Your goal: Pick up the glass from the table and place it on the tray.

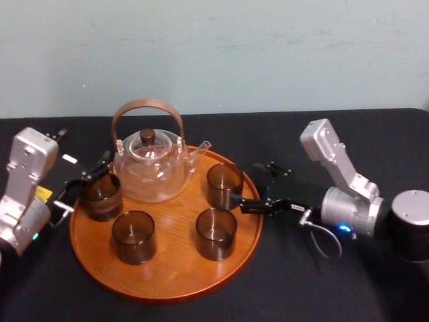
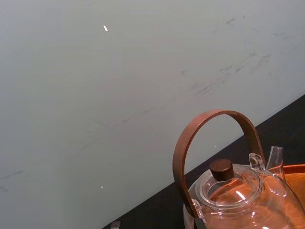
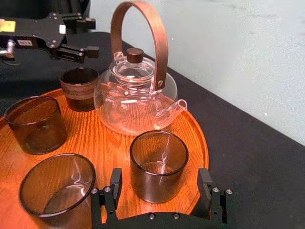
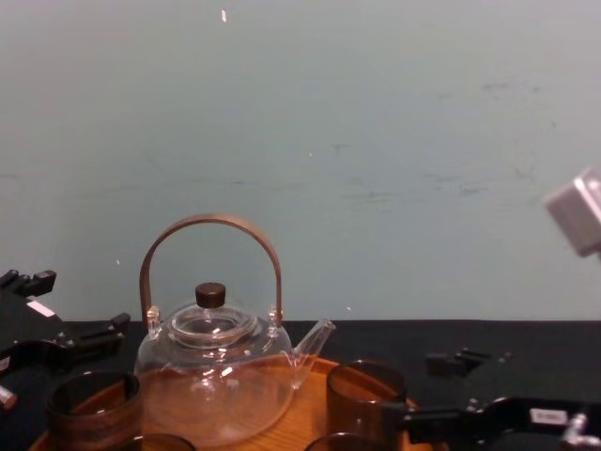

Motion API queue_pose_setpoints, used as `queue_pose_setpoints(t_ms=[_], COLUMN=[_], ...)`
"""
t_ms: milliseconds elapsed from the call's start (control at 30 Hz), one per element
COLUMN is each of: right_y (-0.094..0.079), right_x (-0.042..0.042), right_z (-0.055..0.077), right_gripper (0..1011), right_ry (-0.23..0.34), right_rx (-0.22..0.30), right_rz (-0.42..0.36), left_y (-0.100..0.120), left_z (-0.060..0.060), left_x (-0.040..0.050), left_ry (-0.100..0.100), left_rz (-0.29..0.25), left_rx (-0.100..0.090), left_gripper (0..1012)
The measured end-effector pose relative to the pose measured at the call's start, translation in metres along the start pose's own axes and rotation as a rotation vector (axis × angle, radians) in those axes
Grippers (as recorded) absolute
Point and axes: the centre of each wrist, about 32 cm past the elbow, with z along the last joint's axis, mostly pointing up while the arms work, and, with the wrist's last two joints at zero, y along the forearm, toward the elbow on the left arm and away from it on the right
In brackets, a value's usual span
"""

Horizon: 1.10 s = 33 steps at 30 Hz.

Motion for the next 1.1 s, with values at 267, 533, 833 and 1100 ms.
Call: queue_pose_setpoints(t_ms=[267, 533, 833, 1100], right_y=[-0.031, -0.055, -0.072, -0.073], right_x=[-0.0004, 0.0006, 0.0005, -0.0082], right_z=[0.002, 0.005, 0.005, -0.005], right_gripper=[1002, 1002, 1002, 1002], right_ry=[-0.006, -0.015, 0.014, 0.039], right_rx=[0.026, 0.059, 0.109, 0.142], right_rz=[0.0, -0.027, -0.182, -0.414], left_y=[0.0, 0.0, 0.0, 0.0], left_z=[0.0, 0.0, 0.0, 0.0], left_x=[0.0, 0.0, 0.0, 0.0], left_ry=[0.0, 0.0, 0.0, 0.0], left_rz=[0.0, 0.0, 0.0, 0.0], left_rx=[0.0, 0.0, 0.0, 0.0], left_gripper=[1001, 1001, 1002, 1001])
